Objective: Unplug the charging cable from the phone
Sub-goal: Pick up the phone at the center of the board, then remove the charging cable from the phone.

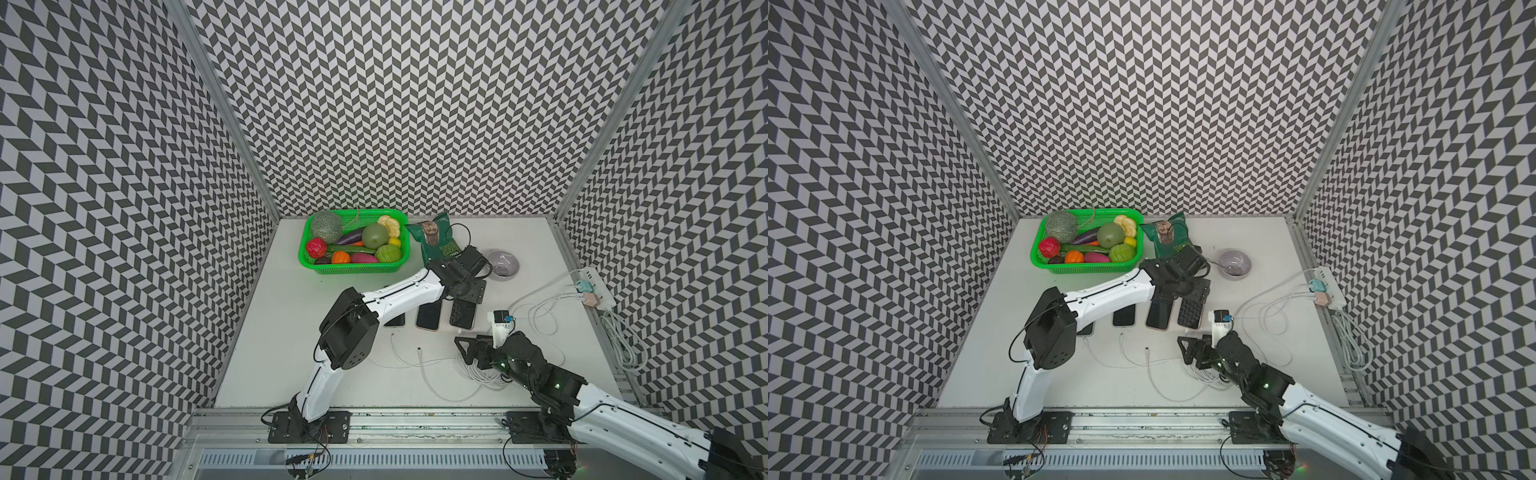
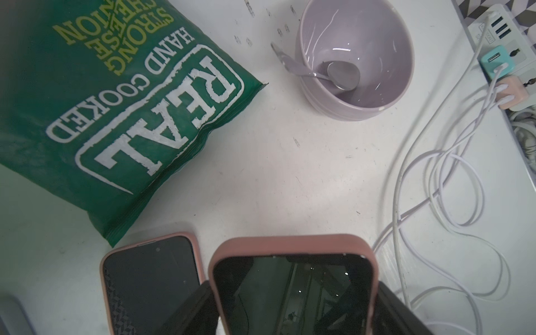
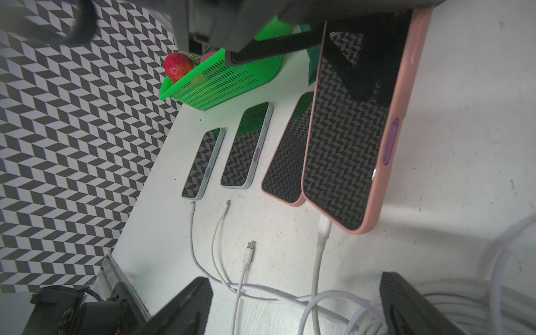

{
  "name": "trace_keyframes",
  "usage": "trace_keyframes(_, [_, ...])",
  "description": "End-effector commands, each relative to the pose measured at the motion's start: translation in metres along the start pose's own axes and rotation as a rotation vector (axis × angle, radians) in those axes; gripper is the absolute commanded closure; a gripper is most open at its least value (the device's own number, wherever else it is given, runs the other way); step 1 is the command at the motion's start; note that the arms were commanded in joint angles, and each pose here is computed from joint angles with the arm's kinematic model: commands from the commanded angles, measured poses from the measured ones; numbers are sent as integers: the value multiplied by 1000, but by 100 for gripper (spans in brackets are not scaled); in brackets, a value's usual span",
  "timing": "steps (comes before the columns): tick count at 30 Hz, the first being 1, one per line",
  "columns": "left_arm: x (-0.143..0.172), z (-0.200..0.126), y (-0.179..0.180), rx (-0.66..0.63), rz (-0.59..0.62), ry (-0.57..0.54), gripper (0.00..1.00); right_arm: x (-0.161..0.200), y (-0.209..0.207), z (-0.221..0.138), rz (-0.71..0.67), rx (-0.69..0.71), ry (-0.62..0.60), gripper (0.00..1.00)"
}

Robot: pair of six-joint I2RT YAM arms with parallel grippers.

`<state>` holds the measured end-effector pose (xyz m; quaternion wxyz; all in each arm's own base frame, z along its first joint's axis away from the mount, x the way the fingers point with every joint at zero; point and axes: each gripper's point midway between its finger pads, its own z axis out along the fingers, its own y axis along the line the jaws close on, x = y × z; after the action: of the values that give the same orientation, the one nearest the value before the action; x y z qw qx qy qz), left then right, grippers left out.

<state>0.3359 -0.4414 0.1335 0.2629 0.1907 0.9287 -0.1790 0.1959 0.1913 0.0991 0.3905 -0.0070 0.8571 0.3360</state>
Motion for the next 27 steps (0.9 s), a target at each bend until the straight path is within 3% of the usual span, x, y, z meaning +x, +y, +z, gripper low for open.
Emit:
trace_keyframes(1, [-26, -35, -11, 63, -24, -90, 100, -9, 10, 3, -5, -57, -37, 8])
trace_keyframes(16, [-30, -53, -15, 94, -52, -118, 100, -5, 4, 21, -28, -38, -10, 25])
trace_keyframes(27, [-34, -54, -18, 106, -58, -129, 100, -6, 3, 26, -44, -40, -10, 48])
